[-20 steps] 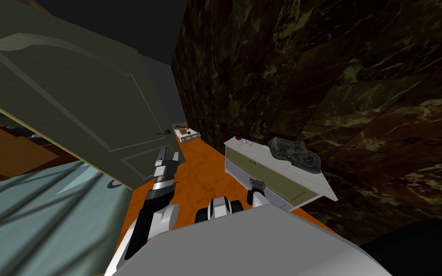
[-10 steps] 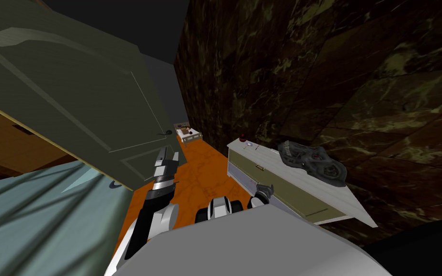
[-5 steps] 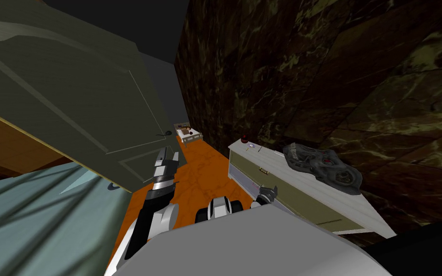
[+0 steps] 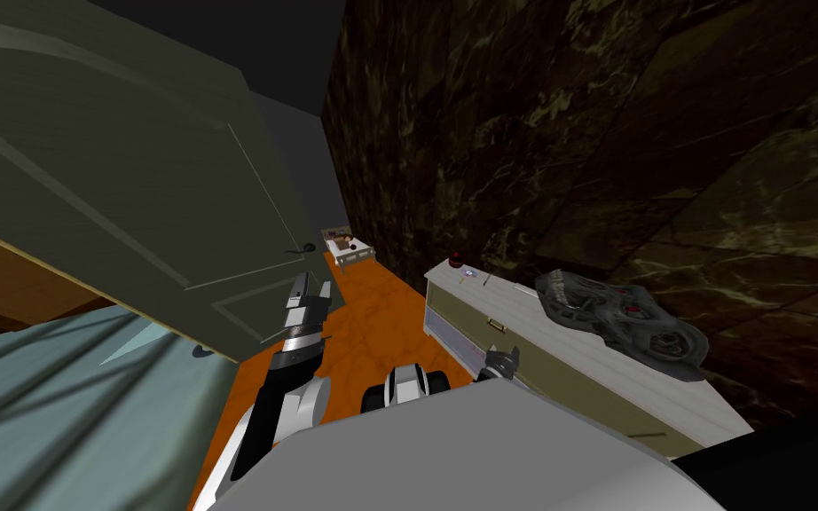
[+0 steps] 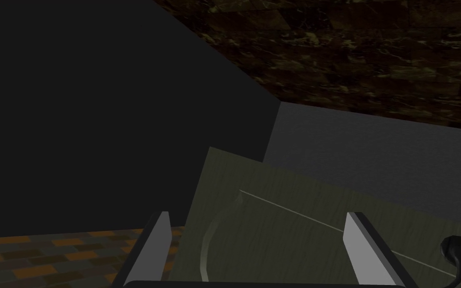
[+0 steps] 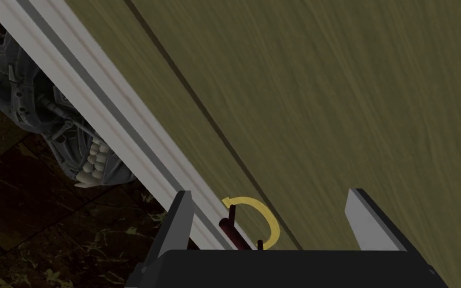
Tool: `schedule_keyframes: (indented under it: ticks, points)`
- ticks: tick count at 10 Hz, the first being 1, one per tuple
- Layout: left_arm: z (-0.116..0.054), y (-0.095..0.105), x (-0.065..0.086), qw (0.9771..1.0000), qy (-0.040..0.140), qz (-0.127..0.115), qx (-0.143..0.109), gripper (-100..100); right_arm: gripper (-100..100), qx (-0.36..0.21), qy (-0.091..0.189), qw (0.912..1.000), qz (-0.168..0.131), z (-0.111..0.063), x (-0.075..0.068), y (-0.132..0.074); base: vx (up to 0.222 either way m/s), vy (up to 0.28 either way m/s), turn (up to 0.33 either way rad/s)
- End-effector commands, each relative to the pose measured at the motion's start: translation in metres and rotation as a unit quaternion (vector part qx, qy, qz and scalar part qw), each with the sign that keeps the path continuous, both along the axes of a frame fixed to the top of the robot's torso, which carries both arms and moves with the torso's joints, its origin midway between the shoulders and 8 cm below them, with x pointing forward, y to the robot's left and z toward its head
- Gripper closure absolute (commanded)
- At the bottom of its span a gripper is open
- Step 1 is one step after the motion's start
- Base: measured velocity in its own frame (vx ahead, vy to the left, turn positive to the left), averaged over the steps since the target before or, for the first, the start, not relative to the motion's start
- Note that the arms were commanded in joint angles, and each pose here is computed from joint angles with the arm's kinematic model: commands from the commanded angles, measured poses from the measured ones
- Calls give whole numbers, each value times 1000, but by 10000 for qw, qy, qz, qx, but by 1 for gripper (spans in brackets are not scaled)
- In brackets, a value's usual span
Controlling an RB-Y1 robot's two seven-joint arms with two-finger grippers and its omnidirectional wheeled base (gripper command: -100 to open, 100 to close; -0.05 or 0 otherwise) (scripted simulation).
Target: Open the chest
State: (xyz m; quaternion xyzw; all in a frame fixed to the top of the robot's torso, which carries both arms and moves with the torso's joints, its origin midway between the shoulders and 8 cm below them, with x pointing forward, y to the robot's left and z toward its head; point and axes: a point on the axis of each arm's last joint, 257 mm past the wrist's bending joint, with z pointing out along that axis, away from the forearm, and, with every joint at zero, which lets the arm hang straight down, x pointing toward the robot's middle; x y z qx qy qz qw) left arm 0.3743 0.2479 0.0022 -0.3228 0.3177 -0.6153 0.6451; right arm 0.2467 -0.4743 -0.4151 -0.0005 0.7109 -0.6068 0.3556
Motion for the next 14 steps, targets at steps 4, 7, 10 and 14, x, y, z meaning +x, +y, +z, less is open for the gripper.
schedule_keyframes:
  ticks: [4,7,10,14]
  points:
    - [0,0,0,10000,0,0,0,0,-100,-1025,230,9943,182,23,-14,5,82,-1,-14]
    - [0,0,0,10000,0,0,0,0,-100,-1404,311,9892,294,31,-20,10,89,-3,-22]
    - [0,0,0,10000,-1,0,0,0,-100,-1337,300,9902,261,35,-1,-6,0,-2,5]
    - [0,0,0,10000,0,0,0,0,100,-1337,297,9902,270,30,-16,7,-1,-4,-8]
